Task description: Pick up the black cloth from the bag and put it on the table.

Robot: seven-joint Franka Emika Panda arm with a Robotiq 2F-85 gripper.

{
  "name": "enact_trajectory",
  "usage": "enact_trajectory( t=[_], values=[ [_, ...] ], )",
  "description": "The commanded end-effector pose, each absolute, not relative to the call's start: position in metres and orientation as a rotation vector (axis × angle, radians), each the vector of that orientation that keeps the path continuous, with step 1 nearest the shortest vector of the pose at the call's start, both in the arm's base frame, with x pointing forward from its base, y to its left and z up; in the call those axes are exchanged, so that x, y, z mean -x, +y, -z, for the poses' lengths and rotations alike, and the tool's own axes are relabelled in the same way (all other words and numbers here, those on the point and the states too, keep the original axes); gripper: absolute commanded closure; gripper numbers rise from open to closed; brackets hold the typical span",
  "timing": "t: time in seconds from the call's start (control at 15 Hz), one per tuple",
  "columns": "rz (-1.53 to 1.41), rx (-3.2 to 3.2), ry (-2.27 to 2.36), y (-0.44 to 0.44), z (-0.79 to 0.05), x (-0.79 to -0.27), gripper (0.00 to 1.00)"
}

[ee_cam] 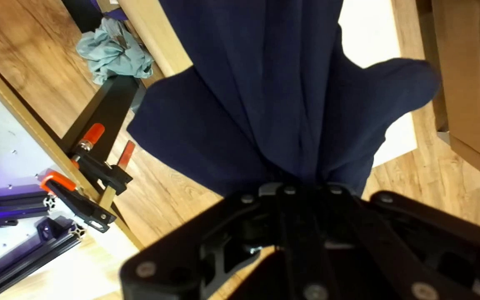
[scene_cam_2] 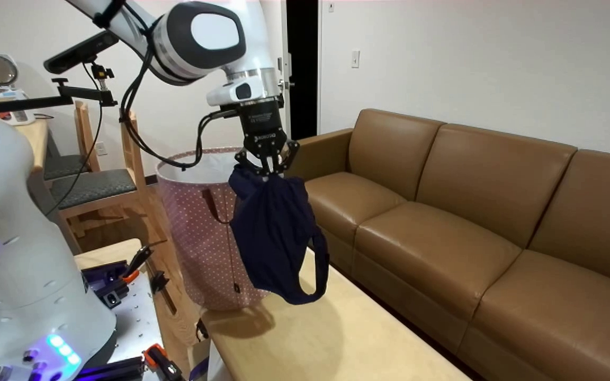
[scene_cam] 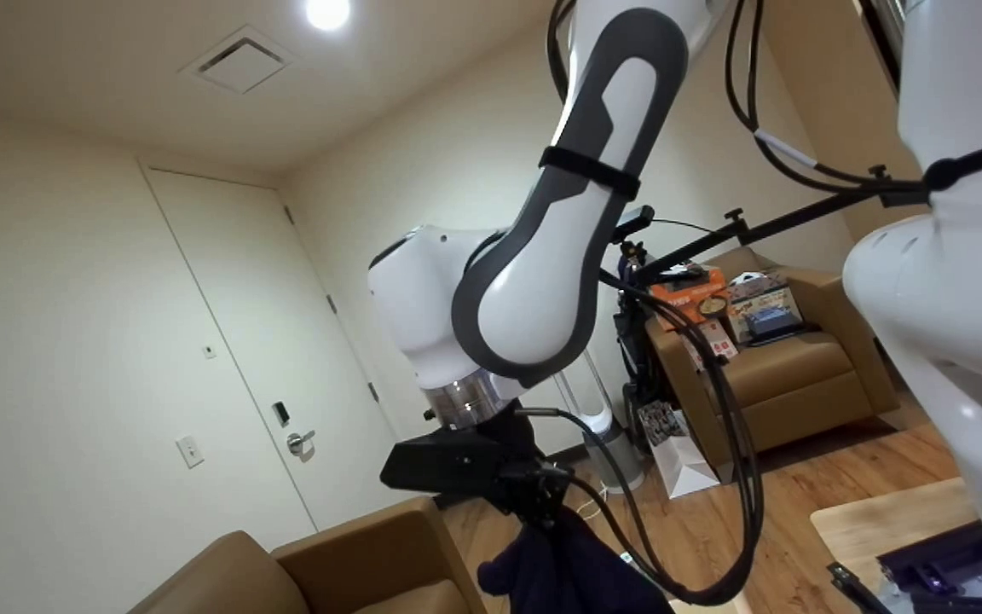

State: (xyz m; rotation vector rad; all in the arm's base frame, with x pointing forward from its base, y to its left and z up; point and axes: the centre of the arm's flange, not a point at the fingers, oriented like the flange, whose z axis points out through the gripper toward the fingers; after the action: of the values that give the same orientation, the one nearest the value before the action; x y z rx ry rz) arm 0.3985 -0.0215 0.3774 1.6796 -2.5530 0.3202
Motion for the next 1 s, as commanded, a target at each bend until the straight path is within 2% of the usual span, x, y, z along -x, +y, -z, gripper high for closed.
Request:
enact_trajectory(
  t=[0.0,0.47,0.53,0.6,0.87,0.93],
  values=[
    [-0.174,-1.446,-2.677,-0.019,-0.366,-0.415,0.94],
    [-0.005,-0.975,-2.838,-0.050,-0.275,-0.429,0.94],
    [0.048,-0.921,-2.856,-0.048,-0.268,-0.431,0.95],
    [-0.016,-1.040,-2.800,-0.045,-0.285,-0.413,0.93],
    [0.035,-0.962,-2.809,-0.051,-0.266,-0.422,0.95],
    [0.079,-0.778,-2.916,-0.049,-0.270,-0.429,0.94]
  ],
)
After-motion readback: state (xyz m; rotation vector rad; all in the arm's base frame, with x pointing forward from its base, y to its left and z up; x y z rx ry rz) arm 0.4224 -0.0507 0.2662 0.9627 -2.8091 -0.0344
